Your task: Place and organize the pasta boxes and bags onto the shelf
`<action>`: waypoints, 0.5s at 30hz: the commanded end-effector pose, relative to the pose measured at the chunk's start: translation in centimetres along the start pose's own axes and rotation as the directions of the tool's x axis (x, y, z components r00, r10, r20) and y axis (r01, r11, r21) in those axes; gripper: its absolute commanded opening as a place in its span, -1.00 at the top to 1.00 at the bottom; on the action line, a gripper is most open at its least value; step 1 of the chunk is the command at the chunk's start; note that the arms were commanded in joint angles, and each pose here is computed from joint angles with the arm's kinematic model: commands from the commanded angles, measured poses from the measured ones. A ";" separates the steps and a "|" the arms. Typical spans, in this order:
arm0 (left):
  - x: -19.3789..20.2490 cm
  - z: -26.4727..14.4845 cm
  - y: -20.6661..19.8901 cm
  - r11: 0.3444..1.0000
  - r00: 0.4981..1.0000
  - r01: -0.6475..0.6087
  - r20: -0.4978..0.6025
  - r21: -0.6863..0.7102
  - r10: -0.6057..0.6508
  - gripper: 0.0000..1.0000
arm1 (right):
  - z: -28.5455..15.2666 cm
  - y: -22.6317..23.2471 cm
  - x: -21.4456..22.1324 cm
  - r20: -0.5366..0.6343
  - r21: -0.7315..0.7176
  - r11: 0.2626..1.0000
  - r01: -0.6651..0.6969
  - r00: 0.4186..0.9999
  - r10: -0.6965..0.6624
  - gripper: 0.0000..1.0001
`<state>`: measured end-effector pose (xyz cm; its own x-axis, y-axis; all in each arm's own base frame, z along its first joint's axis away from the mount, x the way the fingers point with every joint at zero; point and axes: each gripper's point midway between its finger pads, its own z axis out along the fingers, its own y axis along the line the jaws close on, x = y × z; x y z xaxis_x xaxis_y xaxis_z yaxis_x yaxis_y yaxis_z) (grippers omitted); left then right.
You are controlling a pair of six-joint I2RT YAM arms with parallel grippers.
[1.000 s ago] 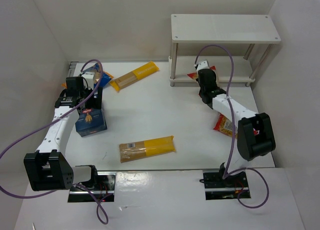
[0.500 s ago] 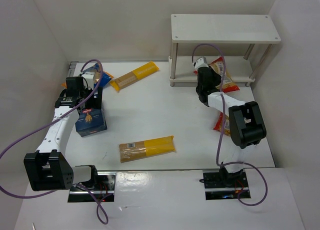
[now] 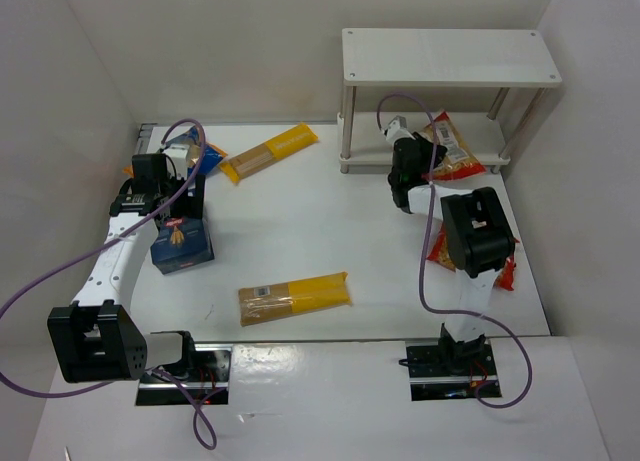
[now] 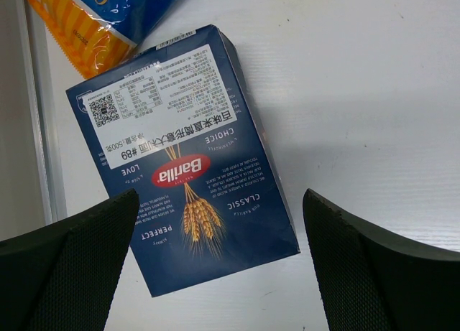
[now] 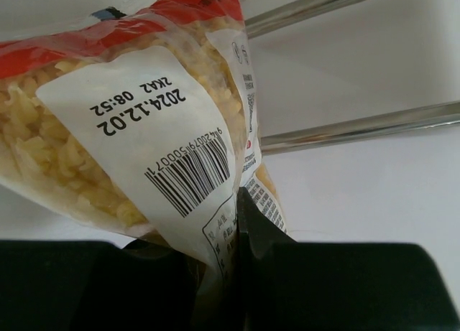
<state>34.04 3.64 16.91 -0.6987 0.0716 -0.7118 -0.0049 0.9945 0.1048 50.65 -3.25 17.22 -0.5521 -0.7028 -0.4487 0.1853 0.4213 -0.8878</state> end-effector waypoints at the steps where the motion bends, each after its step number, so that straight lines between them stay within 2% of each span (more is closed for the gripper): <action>1: -1.0 -0.5 0.0 1.000 0.999 -0.016 0.050 -0.003 0.016 -1.00 | 1.1 -9.1 -2.9 0.074 0.248 0.941 -0.230 0.973 0.218 1.00; 15: -0.8 -0.3 0.2 1.000 0.999 -0.016 0.039 -0.011 0.016 -1.00 | 4.8 -8.7 -2.3 0.024 0.268 0.934 -0.236 0.971 0.239 1.00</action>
<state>34.04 3.65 16.91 -0.6988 0.0716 -0.7118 -0.0054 0.9944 0.1054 53.43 -7.58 18.86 -0.5990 -0.6506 -0.4668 0.2849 0.3717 -0.8836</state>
